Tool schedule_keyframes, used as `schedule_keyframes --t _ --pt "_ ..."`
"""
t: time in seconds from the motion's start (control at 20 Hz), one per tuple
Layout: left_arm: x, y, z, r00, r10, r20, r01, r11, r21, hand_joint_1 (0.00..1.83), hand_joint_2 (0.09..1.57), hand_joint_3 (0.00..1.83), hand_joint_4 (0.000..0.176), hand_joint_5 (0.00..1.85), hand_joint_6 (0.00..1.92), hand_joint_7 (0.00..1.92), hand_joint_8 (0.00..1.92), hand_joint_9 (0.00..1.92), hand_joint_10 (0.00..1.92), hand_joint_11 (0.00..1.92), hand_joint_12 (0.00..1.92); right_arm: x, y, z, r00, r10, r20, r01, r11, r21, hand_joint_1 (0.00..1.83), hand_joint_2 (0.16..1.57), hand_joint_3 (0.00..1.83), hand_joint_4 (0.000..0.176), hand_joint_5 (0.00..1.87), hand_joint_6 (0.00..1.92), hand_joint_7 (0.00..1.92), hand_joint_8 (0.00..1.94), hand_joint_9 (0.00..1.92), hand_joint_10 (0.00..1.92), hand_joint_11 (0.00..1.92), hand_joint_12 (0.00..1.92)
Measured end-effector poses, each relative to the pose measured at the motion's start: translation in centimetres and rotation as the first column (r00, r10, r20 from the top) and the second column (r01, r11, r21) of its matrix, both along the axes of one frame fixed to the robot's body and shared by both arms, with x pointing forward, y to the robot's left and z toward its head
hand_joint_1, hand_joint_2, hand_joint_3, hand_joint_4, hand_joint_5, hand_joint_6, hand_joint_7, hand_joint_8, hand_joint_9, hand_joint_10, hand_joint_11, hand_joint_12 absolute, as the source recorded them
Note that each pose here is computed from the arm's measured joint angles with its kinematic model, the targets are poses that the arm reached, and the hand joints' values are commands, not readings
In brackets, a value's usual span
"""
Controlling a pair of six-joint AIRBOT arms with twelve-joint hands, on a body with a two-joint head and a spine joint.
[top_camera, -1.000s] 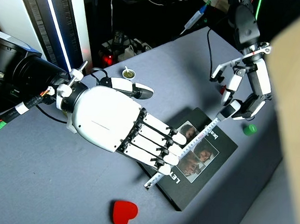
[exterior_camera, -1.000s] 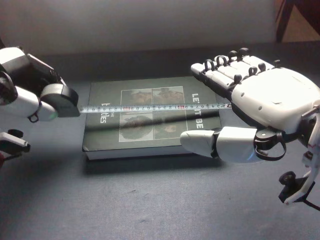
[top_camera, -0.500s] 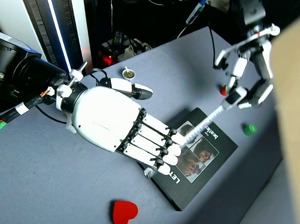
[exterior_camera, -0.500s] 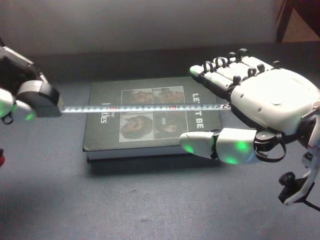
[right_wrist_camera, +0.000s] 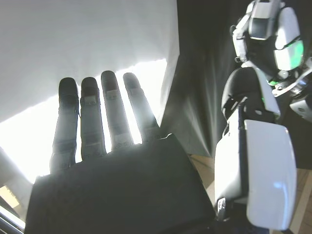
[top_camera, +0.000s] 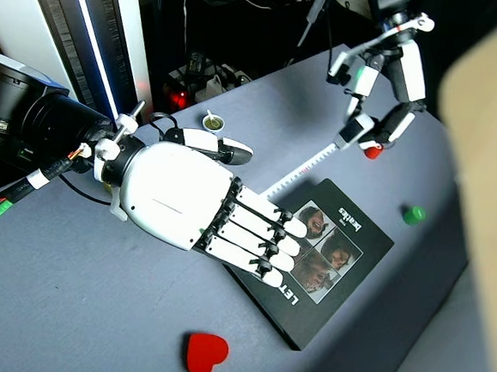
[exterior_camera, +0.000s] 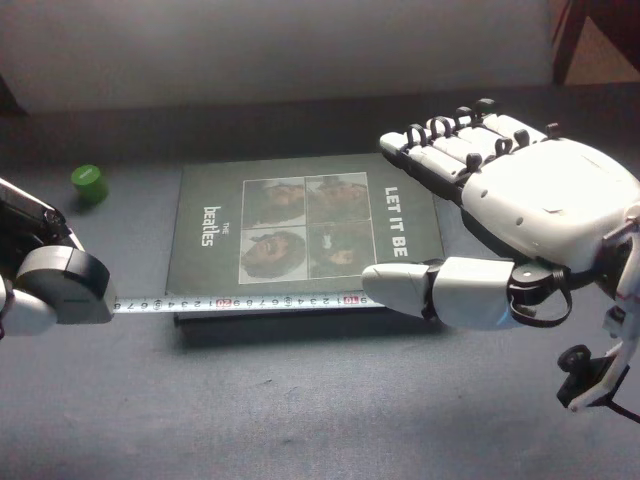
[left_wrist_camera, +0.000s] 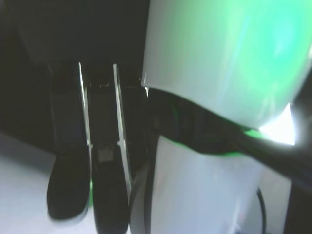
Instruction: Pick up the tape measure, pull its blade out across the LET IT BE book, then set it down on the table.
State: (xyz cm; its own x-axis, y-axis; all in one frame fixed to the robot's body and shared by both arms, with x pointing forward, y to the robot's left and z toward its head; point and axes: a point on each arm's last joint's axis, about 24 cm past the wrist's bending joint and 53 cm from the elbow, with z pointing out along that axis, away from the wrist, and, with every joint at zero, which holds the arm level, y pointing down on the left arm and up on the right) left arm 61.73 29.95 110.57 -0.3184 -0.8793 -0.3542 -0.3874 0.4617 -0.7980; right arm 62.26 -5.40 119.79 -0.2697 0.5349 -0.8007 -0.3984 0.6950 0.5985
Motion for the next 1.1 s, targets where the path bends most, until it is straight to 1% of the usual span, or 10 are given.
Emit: schedule_keyframes --t 0.15,0.3,0.4,0.5,0.65,0.75,0.8,1.0,1.1 --pt "-0.7 0.0 -0.7 0.9998 0.011 -0.018 -0.011 0.9999 -0.004 1.50 1.04 0.00 0.000 0.96 0.83 1.29 0.27 1.08 0.84 0.96 1.36 -0.1 0.1 0.0 1.000 0.003 0.000 -0.003 1.000 -0.001 0.00 1.03 0.01 0.000 0.06 0.01 0.09 0.00 0.06 0.01 0.00 0.39" --pt "-1.2 0.1 -1.9 0.9987 0.020 -0.046 -0.020 0.9998 0.000 1.50 1.05 0.00 0.000 0.96 0.84 1.29 0.27 1.09 0.84 0.93 1.38 0.0 0.0 0.0 1.000 0.002 0.000 -0.002 1.000 0.000 0.00 1.03 0.01 0.000 0.06 0.00 0.09 0.00 0.06 0.00 0.00 0.39" --pt "-1.8 -0.3 -3.5 0.9965 0.023 -0.080 -0.024 0.9997 -0.012 1.50 1.05 0.00 0.000 0.96 0.84 1.29 0.27 1.09 0.84 0.93 1.38 -0.1 0.1 0.0 1.000 0.005 0.003 -0.005 1.000 -0.001 0.00 1.03 0.01 0.000 0.06 0.01 0.09 0.00 0.06 0.00 0.00 0.39" --pt "-2.0 -0.7 -4.7 0.9948 0.019 -0.100 -0.021 0.9995 -0.022 1.50 1.05 0.00 0.000 0.96 0.84 1.28 0.28 1.09 0.83 0.93 1.38 -0.1 0.1 0.0 1.000 0.005 0.002 -0.005 1.000 0.000 0.00 1.04 0.01 0.000 0.07 0.01 0.09 0.00 0.06 0.00 0.00 0.39" --pt "-2.1 -0.6 -5.7 0.9938 0.030 -0.107 -0.033 0.9990 -0.030 1.50 1.05 0.00 0.000 0.96 0.83 1.28 0.28 1.08 0.85 0.93 1.38 -0.1 0.1 0.1 1.000 0.006 0.004 -0.006 1.000 0.000 0.00 1.04 0.01 0.000 0.07 0.01 0.09 0.00 0.06 0.00 0.00 0.39" --pt "-2.0 -0.3 -6.2 0.9933 0.036 -0.110 -0.039 0.9989 -0.025 1.50 1.05 0.00 0.000 0.95 0.83 1.30 0.27 1.06 0.88 0.92 1.40 -0.2 0.1 0.0 1.000 0.007 0.006 -0.007 1.000 -0.001 0.00 1.04 0.01 0.000 0.07 0.01 0.09 0.00 0.07 0.00 0.00 0.39" --pt "-1.9 -0.4 -6.5 0.9937 0.036 -0.107 -0.039 0.9989 -0.026 1.50 1.05 0.00 0.000 0.94 0.83 1.31 0.27 1.06 0.88 0.92 1.40 -0.2 0.2 0.0 1.000 0.009 0.004 -0.009 1.000 -0.002 0.00 1.04 0.01 0.000 0.07 0.01 0.10 0.00 0.07 0.00 0.00 0.39" --pt "-2.4 -0.8 -7.4 0.9920 0.033 -0.122 -0.037 0.9987 -0.034 1.50 1.05 0.00 0.000 0.95 0.83 1.29 0.28 1.08 0.86 0.93 1.39 -0.3 0.2 -0.1 1.000 0.012 0.006 -0.012 1.000 -0.005 0.00 1.05 0.01 0.000 0.07 0.01 0.10 0.00 0.07 0.00 0.00 0.39" --pt "-2.4 -1.2 -7.7 0.9919 0.039 -0.121 -0.045 0.9978 -0.048 1.50 1.05 0.00 0.000 0.95 0.84 1.31 0.28 1.04 0.89 0.89 1.41 -0.3 0.2 0.0 1.000 0.013 0.010 -0.013 1.000 -0.006 0.00 1.05 0.00 0.000 0.08 0.00 0.12 0.00 0.08 0.00 0.00 0.43"
